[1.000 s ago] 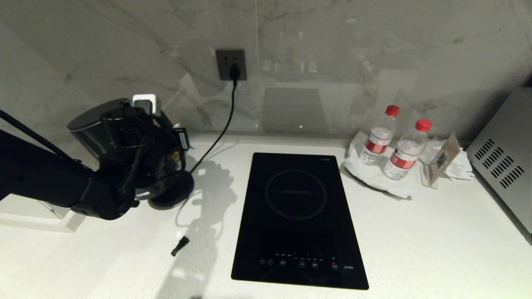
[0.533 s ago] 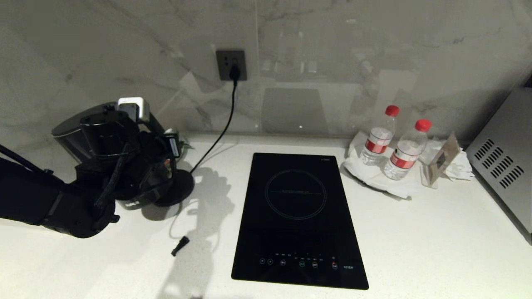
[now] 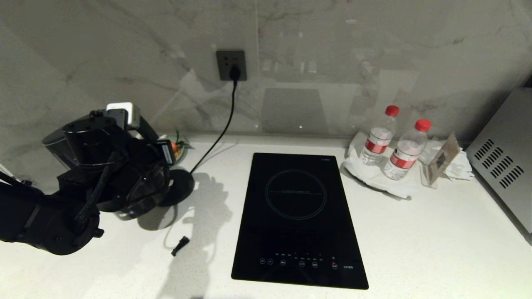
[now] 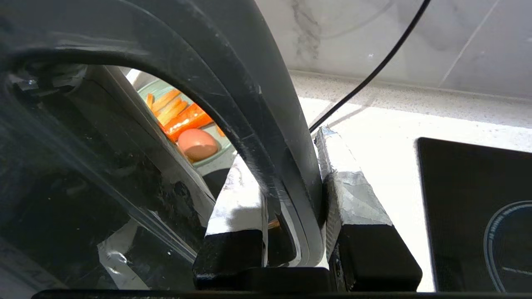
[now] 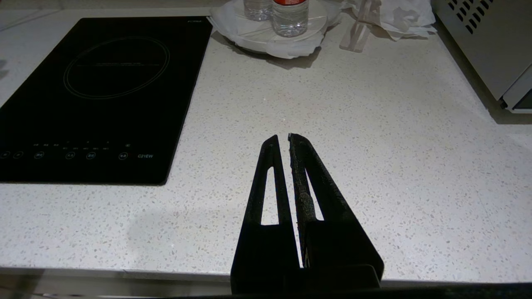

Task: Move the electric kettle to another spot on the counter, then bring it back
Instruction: Place it by the sink

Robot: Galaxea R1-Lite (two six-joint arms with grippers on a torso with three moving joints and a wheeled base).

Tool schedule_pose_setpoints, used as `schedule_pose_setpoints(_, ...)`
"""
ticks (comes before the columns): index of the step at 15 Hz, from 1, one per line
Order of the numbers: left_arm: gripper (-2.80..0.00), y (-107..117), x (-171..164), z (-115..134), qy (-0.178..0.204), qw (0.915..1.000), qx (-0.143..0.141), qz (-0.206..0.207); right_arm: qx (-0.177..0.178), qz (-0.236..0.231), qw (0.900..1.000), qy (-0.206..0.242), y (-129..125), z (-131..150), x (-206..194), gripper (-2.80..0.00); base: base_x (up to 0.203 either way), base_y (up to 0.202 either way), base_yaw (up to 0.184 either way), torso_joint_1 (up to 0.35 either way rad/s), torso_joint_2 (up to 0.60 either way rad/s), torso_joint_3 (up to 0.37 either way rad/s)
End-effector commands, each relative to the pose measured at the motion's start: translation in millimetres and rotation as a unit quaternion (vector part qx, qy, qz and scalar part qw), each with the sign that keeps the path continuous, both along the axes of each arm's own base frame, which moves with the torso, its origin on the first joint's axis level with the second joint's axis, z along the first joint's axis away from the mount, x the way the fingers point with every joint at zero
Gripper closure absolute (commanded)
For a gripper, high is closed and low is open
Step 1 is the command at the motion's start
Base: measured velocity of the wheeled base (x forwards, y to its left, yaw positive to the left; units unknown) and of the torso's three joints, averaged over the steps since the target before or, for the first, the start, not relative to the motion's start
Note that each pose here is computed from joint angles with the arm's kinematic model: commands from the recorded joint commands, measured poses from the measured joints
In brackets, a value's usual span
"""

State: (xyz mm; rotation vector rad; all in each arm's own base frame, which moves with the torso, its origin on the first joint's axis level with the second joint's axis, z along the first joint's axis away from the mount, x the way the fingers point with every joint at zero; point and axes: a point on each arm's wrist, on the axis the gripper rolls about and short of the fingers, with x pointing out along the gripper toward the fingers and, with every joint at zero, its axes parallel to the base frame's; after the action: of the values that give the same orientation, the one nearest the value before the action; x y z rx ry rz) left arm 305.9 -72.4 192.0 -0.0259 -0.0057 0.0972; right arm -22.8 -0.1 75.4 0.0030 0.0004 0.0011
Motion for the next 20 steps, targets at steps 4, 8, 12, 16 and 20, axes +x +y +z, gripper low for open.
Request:
schedule_pose_setpoints(4,0.00,0,-4,0,-0.001,1.0000,0.000,0.000,0.000,0.000,1.000,-0.001,0,0,0,0.00,0.000,0.000,0.000,0.000,0.00,0.000)
schedule_pose_setpoints(8,0.00,1,-7,-3,0.006,1.0000,0.001,0.000,0.000,0.000,1.000,-0.001,0,0,0,0.00,0.000,0.000,0.000,0.000,0.00,0.000)
schedule_pose_setpoints(12,0.00,2,-8,-1,0.003,1.0000,0.001,0.000,0.000,0.000,1.000,-0.001,0,0,0,0.00,0.000,0.000,0.000,0.000,0.00,0.000)
schedule_pose_setpoints(16,0.00,2,-10,2,-0.002,1.0000,-0.001,0.000,0.000,0.000,1.000,-0.001,0,0,0,0.00,0.000,0.000,0.000,0.000,0.00,0.000)
schedule_pose_setpoints(20,0.00,4,-17,-1,0.004,1.0000,0.001,0.000,0.000,0.000,1.000,-0.001,0,0,0,0.00,0.000,0.000,0.000,0.000,0.00,0.000)
